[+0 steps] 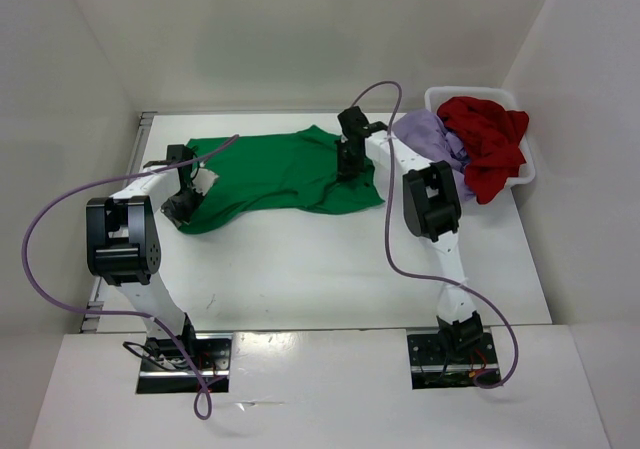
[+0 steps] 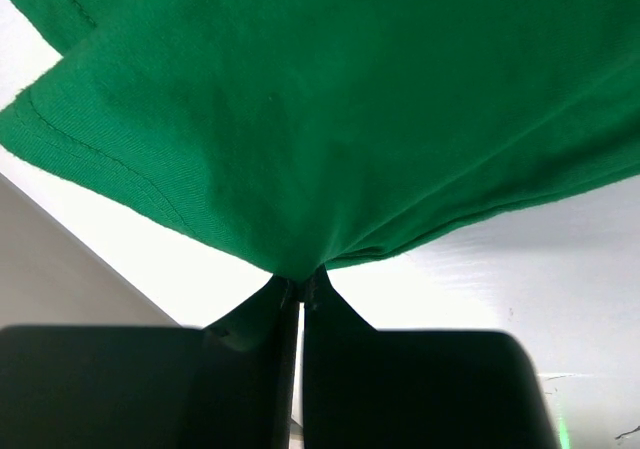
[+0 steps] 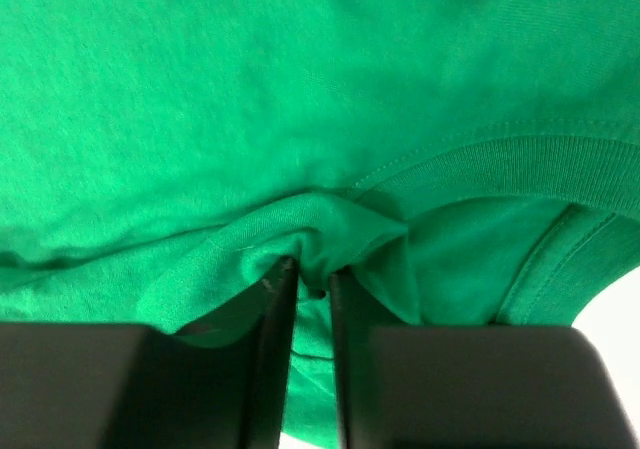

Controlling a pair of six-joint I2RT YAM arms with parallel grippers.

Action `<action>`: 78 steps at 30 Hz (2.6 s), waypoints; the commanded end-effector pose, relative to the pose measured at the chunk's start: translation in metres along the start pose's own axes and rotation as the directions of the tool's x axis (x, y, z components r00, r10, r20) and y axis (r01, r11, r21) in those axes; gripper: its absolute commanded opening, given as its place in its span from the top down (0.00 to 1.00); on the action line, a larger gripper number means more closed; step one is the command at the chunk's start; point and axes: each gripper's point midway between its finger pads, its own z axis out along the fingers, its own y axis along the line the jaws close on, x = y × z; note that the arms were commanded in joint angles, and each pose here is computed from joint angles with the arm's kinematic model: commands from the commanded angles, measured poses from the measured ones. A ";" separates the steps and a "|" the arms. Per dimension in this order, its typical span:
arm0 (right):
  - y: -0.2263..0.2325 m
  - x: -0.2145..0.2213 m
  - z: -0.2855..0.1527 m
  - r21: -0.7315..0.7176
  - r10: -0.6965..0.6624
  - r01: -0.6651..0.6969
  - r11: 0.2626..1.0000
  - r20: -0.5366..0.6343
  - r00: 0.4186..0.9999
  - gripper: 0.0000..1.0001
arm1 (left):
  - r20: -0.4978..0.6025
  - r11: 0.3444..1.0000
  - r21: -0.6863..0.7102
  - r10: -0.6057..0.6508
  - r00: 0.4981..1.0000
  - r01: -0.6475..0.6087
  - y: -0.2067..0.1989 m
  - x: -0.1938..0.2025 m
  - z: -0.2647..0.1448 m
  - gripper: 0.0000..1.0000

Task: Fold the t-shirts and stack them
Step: Flatten out the tshirt

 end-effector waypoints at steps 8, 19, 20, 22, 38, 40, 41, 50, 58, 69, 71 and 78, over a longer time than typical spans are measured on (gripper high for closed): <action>0.004 0.006 -0.024 -0.033 -0.006 0.006 0.999 -0.001 1.000 0.74 | 0.011 1.000 0.008 -0.004 1.000 0.004 -0.002 0.000 -0.004 1.00; 0.007 0.009 -0.038 0.036 -0.044 0.044 0.998 -0.003 0.999 0.73 | 0.019 1.000 0.004 -0.006 1.000 0.006 -0.001 -0.001 -0.007 1.00; 0.007 0.010 -0.040 0.036 -0.044 0.044 0.998 -0.002 0.999 0.72 | 0.019 1.000 0.004 -0.006 1.000 0.006 -0.001 -0.001 -0.007 1.00; 0.006 0.012 -0.042 0.037 -0.033 0.034 0.999 -0.005 0.999 0.69 | 0.019 1.000 0.004 -0.006 1.000 0.006 -0.001 -0.001 -0.007 1.00; 0.012 0.015 -0.044 0.073 -0.053 0.051 0.996 0.020 0.998 0.81 | 0.003 1.000 0.013 -0.003 1.000 0.003 -0.004 0.003 -0.003 1.00; 0.011 0.013 -0.039 0.082 -0.053 0.051 0.995 0.022 0.998 0.78 | 0.003 1.000 0.013 -0.003 1.000 0.003 -0.004 0.003 -0.003 1.00; 0.014 0.007 -0.044 0.076 -0.053 0.050 0.996 0.036 0.998 0.74 | 0.003 1.000 0.013 -0.003 1.000 0.003 -0.004 0.003 -0.003 1.00; 0.014 0.000 -0.040 0.083 -0.074 0.070 0.994 0.045 0.996 0.74 | -0.004 1.000 0.018 -0.001 1.000 0.001 -0.006 0.006 -0.001 1.00; 0.010 0.010 -0.035 0.096 -0.073 0.071 0.993 0.009 0.997 0.72 | -0.004 1.000 0.018 -0.001 1.000 0.001 -0.006 0.006 -0.001 1.00; 0.009 0.015 -0.023 0.090 -0.082 0.083 0.992 -0.011 0.997 0.68 | -0.007 1.000 0.030 0.000 1.000 0.000 -0.010 0.008 0.001 1.00; 0.008 0.017 -0.021 0.095 -0.082 0.084 0.992 -0.024 0.996 0.68 | -0.007 1.000 0.030 0.000 1.000 0.000 -0.010 0.008 0.001 1.00; 0.009 0.023 -0.015 0.082 -0.080 0.084 0.993 -0.046 0.996 0.70 | -0.007 1.000 0.030 0.000 1.000 0.000 -0.010 0.008 0.001 1.00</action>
